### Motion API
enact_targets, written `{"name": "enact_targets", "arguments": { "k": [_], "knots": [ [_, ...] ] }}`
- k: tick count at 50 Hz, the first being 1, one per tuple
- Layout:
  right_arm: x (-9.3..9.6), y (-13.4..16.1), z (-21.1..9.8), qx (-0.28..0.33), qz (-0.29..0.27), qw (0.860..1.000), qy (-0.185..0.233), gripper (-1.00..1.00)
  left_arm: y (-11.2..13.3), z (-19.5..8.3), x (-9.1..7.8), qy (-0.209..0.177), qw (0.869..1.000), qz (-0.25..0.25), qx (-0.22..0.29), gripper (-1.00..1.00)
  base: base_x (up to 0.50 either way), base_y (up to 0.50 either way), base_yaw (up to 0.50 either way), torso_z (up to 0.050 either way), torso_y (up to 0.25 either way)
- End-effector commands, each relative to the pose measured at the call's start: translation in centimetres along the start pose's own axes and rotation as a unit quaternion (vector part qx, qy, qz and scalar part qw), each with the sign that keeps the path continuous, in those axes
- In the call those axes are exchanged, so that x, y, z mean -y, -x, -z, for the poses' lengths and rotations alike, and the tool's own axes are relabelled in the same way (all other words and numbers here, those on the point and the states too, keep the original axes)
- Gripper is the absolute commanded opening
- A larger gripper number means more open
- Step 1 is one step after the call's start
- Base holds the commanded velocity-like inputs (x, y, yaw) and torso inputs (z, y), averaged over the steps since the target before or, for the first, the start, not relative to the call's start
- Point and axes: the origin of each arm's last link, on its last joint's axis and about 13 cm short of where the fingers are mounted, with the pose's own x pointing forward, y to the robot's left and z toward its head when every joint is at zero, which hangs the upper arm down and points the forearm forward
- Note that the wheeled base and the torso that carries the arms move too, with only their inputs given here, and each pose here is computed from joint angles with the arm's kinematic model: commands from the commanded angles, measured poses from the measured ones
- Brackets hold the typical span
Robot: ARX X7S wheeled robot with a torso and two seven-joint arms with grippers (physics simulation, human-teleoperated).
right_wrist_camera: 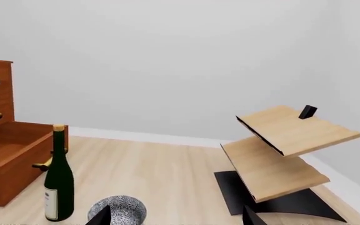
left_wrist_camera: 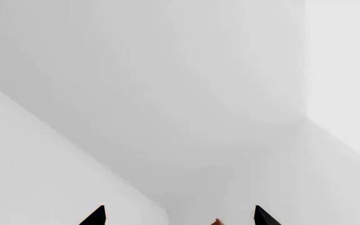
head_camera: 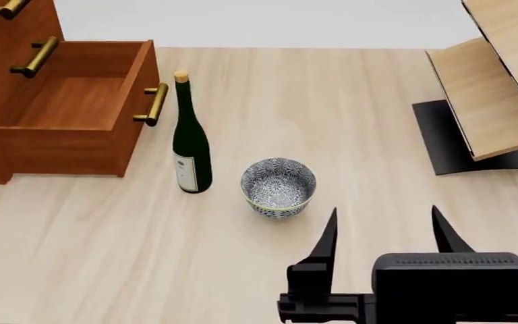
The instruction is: Put the wine bottle in the bottom drawer of the cabinet.
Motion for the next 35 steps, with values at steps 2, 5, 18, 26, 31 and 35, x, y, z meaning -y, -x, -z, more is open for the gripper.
{"name": "enact_targets", "arguments": {
  "k": [2,5,18,26,31,35],
  "knots": [
    [0.21,0.20,0.11,-0.002,0.001,1.000,-0.003,1.00,-0.30,-1.62,0.05,0.122,0.992,0.038,0.001,1.00,0.00,0.00,0.00,0.000,0.000],
    [0.22,0.21,0.09,-0.001,0.003,1.000,-0.004,1.00,-0.14,-1.53,0.08,0.115,0.993,0.040,0.003,1.00,0.00,0.00,0.00,0.000,0.000],
    [-0.01,0.18,0.10,-0.004,0.003,1.000,0.011,1.00,-0.12,-1.07,0.21,0.071,0.997,0.037,0.003,1.00,0.03,0.11,0.00,0.000,0.000],
    [-0.08,0.18,-0.04,-0.002,0.003,1.000,0.014,1.00,-0.20,-0.96,0.27,0.062,0.997,0.041,0.001,1.00,0.06,0.37,0.00,0.000,0.000],
    [-0.16,0.22,-0.07,-0.003,0.001,1.000,0.014,1.00,-0.20,-1.06,0.47,0.056,0.997,0.043,-0.001,1.00,0.07,0.39,0.00,0.000,0.000],
    [-0.13,0.23,-0.12,-0.003,0.002,1.000,0.013,1.00,-0.25,-0.79,0.30,0.044,0.998,0.035,-0.008,1.00,0.07,0.39,0.00,0.000,0.000]
  ]
}}
